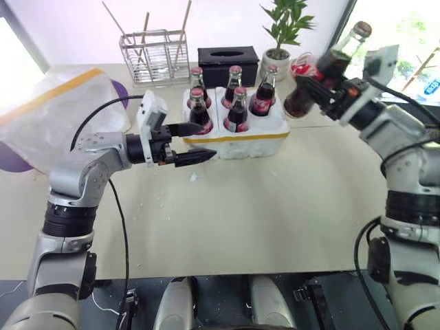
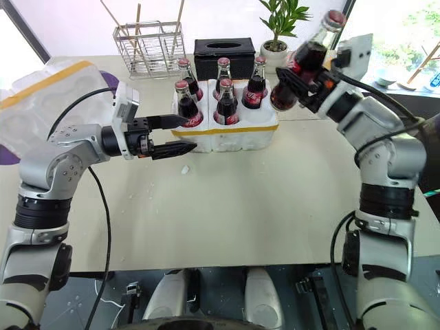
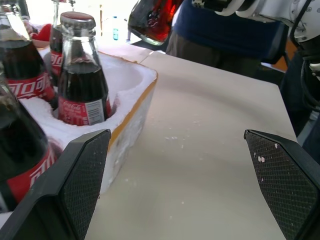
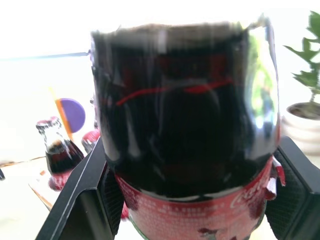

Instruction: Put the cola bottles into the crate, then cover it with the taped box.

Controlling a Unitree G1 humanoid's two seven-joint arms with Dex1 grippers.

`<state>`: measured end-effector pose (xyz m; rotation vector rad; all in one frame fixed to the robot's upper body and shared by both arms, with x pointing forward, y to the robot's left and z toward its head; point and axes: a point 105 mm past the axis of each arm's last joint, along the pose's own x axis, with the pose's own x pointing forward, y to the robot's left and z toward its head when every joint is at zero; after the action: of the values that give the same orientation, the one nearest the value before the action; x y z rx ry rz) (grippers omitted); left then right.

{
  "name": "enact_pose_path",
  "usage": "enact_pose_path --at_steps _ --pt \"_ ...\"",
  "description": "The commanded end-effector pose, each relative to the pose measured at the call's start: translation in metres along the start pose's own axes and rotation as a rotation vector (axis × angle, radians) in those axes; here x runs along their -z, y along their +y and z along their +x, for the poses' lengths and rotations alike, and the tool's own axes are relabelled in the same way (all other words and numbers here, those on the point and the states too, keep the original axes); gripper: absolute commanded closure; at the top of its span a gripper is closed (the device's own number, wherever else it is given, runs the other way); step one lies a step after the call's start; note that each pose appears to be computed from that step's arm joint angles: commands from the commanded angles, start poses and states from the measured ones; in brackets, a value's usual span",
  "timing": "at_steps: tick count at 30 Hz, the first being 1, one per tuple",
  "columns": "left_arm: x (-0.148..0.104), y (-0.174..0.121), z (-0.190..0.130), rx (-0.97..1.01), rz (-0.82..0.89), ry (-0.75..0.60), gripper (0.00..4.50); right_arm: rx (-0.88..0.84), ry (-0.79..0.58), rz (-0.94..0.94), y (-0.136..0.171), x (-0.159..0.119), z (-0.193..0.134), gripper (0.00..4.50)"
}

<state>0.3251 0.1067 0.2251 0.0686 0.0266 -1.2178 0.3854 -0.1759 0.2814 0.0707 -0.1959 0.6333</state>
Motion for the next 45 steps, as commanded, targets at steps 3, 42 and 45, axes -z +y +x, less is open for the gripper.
enact_pose_path --at_steps 3,42,45 --pt "-0.017 0.001 -0.007 -0.031 0.056 -0.051 0.00 -0.029 0.038 -0.047 0.005 0.018 0.025 1.65" --pt "-0.026 0.100 -0.321 -0.813 0.292 1.133 0.00 -0.098 0.237 -0.145 -0.005 -0.009 -0.082 0.02" --pt "-0.029 0.106 -0.315 -0.818 0.301 1.147 0.00 -0.067 0.241 -0.137 -0.008 -0.005 -0.087 0.02"
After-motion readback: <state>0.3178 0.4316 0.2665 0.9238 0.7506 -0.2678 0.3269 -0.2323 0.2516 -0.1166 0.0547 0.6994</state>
